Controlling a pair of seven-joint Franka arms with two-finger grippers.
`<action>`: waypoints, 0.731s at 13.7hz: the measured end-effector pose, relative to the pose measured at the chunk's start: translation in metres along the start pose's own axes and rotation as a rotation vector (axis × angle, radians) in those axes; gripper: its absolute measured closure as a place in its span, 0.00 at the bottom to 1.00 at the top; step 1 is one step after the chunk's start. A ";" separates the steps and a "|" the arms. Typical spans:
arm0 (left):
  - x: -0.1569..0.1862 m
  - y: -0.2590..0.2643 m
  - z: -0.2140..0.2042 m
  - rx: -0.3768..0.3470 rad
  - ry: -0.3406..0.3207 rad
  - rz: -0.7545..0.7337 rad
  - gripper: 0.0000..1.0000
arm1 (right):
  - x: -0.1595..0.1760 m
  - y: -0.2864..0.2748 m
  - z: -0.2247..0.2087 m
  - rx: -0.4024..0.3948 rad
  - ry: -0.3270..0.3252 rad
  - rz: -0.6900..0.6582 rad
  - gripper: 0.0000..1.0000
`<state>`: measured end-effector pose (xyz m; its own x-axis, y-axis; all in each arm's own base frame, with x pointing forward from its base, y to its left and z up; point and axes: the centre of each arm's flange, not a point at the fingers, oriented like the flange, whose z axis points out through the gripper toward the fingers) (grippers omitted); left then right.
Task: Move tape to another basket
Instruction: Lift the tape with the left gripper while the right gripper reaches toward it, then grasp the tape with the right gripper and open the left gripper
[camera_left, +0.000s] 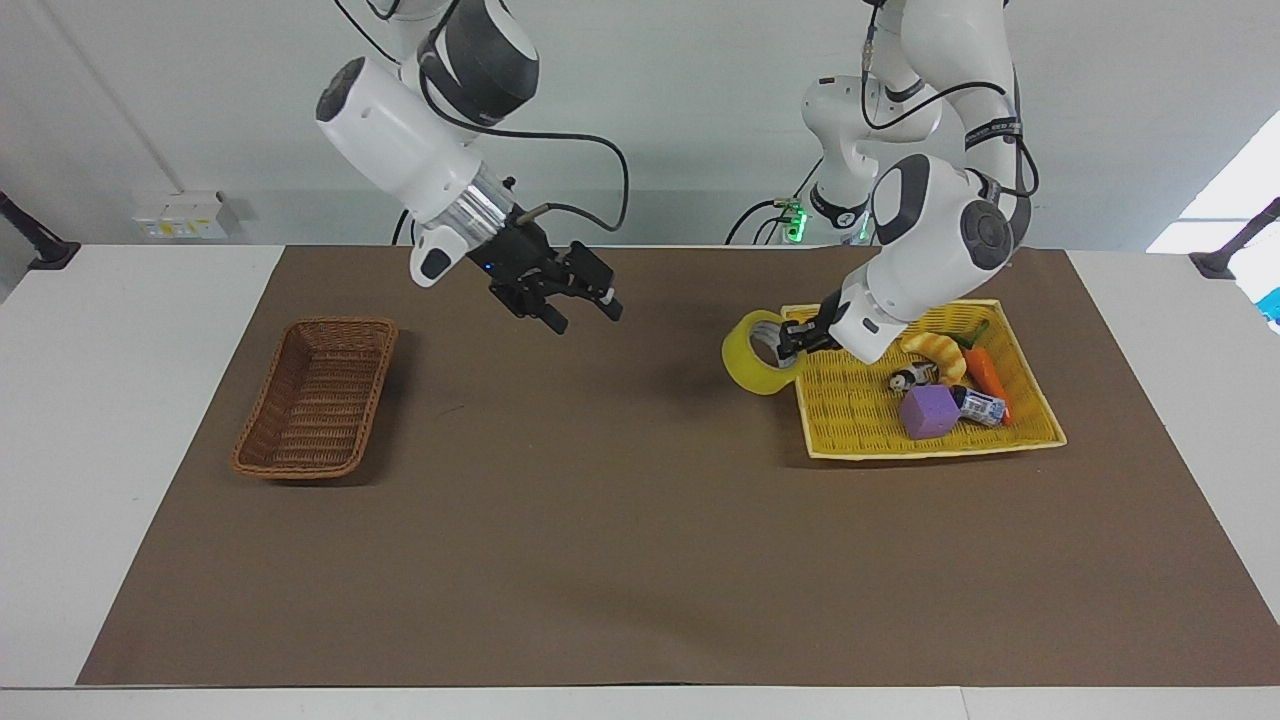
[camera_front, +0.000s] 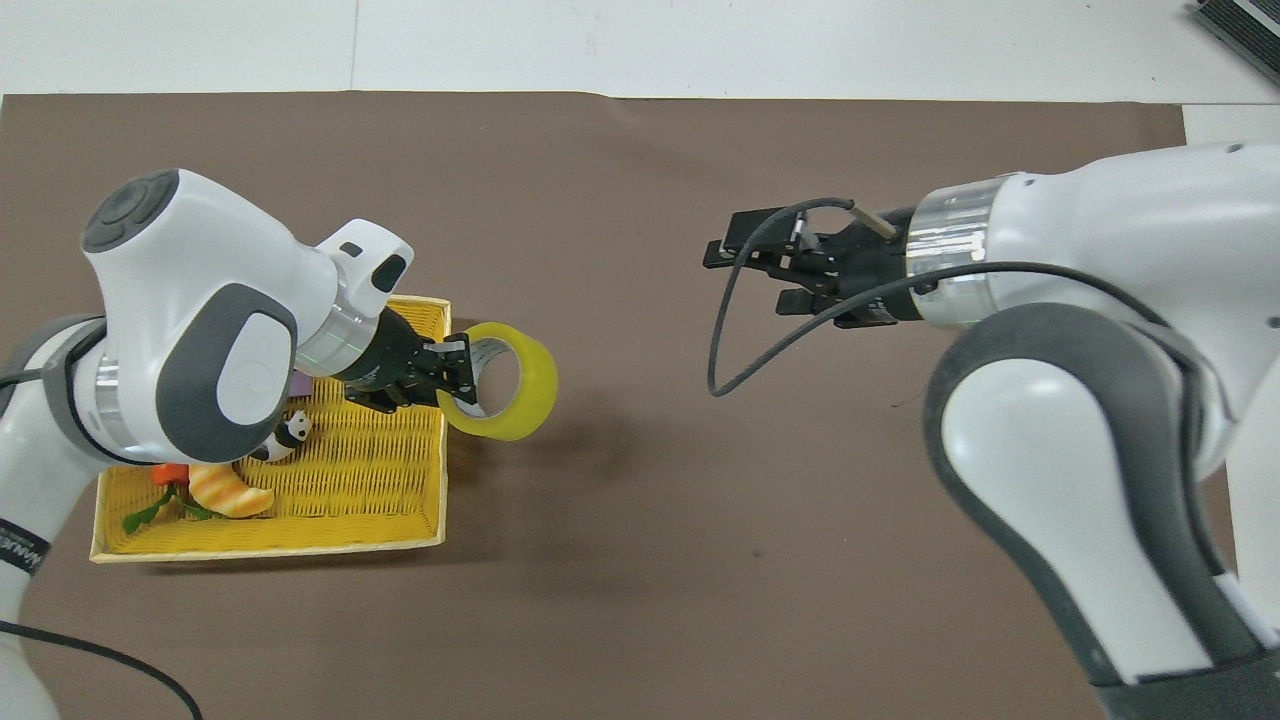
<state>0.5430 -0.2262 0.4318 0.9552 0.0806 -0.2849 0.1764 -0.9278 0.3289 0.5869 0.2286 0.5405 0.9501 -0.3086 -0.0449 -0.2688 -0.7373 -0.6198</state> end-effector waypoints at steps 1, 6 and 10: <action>-0.004 0.013 0.003 -0.025 0.005 0.007 0.74 | -0.003 -0.003 0.018 -0.002 0.004 -0.006 0.00; -0.026 0.073 0.019 -0.082 0.096 -0.029 0.74 | -0.009 0.017 0.052 0.087 -0.061 -0.034 0.00; -0.039 0.104 0.023 -0.115 0.150 -0.043 0.74 | -0.020 0.041 0.053 0.125 -0.064 -0.127 0.00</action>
<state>0.5188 -0.3339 0.4561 0.9694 0.1803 -0.1666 0.2354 -0.8751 0.4227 0.5652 0.2366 0.4740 0.9844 -0.1756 -0.0072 -0.1277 -0.6860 -0.7163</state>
